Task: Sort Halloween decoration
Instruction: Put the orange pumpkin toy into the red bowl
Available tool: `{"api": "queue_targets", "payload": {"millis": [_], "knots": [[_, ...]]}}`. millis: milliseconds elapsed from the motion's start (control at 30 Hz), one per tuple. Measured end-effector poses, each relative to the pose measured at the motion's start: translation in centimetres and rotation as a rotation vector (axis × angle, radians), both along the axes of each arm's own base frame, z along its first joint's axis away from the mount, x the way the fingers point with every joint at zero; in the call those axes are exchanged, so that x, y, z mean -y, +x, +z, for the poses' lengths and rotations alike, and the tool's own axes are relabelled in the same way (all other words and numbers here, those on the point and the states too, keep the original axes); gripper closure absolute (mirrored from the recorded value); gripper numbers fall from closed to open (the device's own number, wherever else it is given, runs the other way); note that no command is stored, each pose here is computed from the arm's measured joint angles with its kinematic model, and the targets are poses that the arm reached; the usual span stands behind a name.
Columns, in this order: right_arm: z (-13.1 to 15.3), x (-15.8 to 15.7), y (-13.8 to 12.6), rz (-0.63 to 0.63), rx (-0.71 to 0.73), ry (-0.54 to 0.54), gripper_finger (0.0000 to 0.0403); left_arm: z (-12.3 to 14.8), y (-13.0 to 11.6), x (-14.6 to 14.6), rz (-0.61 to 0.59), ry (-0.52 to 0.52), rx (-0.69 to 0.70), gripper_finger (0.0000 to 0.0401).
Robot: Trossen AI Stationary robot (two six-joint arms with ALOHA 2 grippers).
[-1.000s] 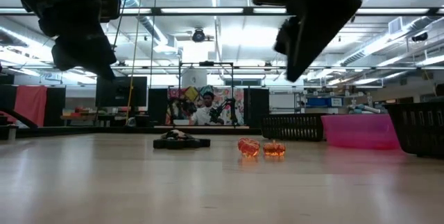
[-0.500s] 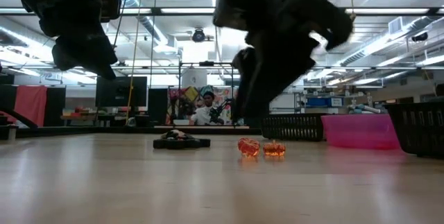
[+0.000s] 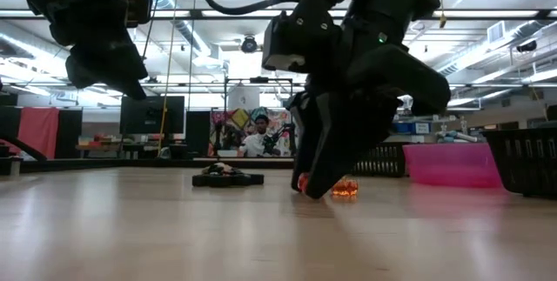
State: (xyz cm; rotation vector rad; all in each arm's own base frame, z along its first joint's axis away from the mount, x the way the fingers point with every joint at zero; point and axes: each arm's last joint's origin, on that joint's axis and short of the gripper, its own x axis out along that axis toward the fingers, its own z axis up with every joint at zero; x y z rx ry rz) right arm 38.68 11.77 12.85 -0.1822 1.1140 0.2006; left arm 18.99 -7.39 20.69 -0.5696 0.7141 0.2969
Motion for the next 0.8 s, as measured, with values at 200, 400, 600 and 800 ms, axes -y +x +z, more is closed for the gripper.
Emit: {"api": "queue_targets", "payload": {"millis": [200, 400, 600, 800], "knots": [[-0.24, -0.05, -0.11, 0.024, -0.004, -0.012, 0.0255, -0.01, -0.01, 0.00, 0.000, 0.001, -0.001, 0.0239], [-0.31, -0.08, -0.12, 0.028, -0.004, -0.012, 0.0303, -0.03, -0.03, -0.01, 0.000, 0.002, -0.004, 0.0239], [-0.23, -0.08, -0.04, 0.028, -0.005, -0.009, 0.0317, -0.04, -0.03, -0.01, -0.003, 0.004, -0.005, 0.0239], [0.09, -0.07, 0.18, 0.027, -0.003, -0.009, 0.0318, -0.04, -0.04, -0.02, -0.003, 0.005, -0.006, 0.0239]]}}
